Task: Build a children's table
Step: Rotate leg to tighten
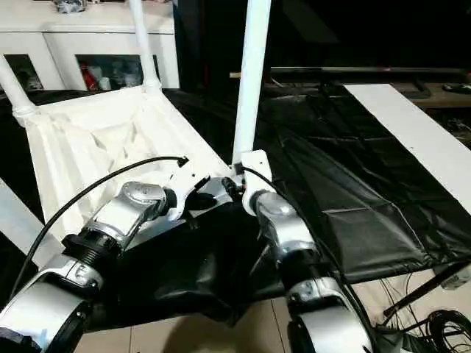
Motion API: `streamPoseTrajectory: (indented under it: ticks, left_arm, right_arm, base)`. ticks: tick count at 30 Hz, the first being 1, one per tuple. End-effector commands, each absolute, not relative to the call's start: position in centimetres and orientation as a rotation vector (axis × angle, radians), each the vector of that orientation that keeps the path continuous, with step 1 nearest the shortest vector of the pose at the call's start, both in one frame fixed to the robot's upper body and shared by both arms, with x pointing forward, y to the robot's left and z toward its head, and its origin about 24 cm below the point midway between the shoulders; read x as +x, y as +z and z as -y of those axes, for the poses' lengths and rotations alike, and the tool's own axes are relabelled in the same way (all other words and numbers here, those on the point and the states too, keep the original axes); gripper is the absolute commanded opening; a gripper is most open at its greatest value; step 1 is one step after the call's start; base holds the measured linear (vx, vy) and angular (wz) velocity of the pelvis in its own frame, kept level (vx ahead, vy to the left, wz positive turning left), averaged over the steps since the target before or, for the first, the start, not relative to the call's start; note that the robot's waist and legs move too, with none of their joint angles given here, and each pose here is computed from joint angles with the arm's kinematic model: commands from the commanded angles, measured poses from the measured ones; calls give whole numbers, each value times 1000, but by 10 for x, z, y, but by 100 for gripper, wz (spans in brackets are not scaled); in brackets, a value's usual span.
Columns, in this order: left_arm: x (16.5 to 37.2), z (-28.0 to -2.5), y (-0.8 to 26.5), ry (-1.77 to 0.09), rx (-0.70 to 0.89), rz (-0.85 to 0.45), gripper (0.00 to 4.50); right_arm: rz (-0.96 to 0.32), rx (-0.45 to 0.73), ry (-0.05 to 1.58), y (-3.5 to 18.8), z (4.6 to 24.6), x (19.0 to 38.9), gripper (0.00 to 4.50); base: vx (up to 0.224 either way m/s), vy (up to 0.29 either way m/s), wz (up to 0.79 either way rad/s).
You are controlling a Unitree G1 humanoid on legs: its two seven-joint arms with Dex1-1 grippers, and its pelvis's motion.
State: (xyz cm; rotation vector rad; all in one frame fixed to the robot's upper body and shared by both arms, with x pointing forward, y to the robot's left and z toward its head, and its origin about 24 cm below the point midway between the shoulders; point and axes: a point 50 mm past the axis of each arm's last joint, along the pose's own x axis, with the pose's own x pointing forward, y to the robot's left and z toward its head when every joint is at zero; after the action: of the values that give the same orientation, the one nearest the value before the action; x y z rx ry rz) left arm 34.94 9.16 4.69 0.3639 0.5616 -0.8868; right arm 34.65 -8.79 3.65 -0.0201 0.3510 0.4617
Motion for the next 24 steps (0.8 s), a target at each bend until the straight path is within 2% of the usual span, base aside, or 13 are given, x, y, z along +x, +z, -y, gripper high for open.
streamPoseTrajectory:
  ticks: [1,5,6,8,11,13,19,24]
  left_arm:
    - [343,-104,25,-852,411,-668,0]
    - [337,-106,27,-954,416,-664,0]
    - [332,-106,29,-1022,429,-644,0]
    - [327,-108,30,-1084,429,-643,0]
    - [322,-110,32,-1149,432,-642,0]
    - [312,-117,37,-1272,434,-642,0]
    - [300,-126,44,-1429,454,-645,0]
    - [295,-132,48,-1464,457,-667,0]
  right_arm:
    - [-259,14,675,54,61,341,372]
    - [-217,-72,809,65,79,338,393]
    - [-213,-175,887,65,91,334,393]
    - [-219,-271,963,64,105,328,393]
    - [-224,-290,1015,65,116,324,393]
    - [-233,-309,1090,69,128,318,393]
    - [-273,-316,1217,68,133,307,393]
    - [-303,-333,1314,65,131,298,393]
  base:
    - [0,0,0]
    - [0,0,0]
    - [0,0,0]
    - [0,0,0]
    - [52,-8,6]
    - [31,-6,2]
    - [21,-3,1]
    - [0,0,0]
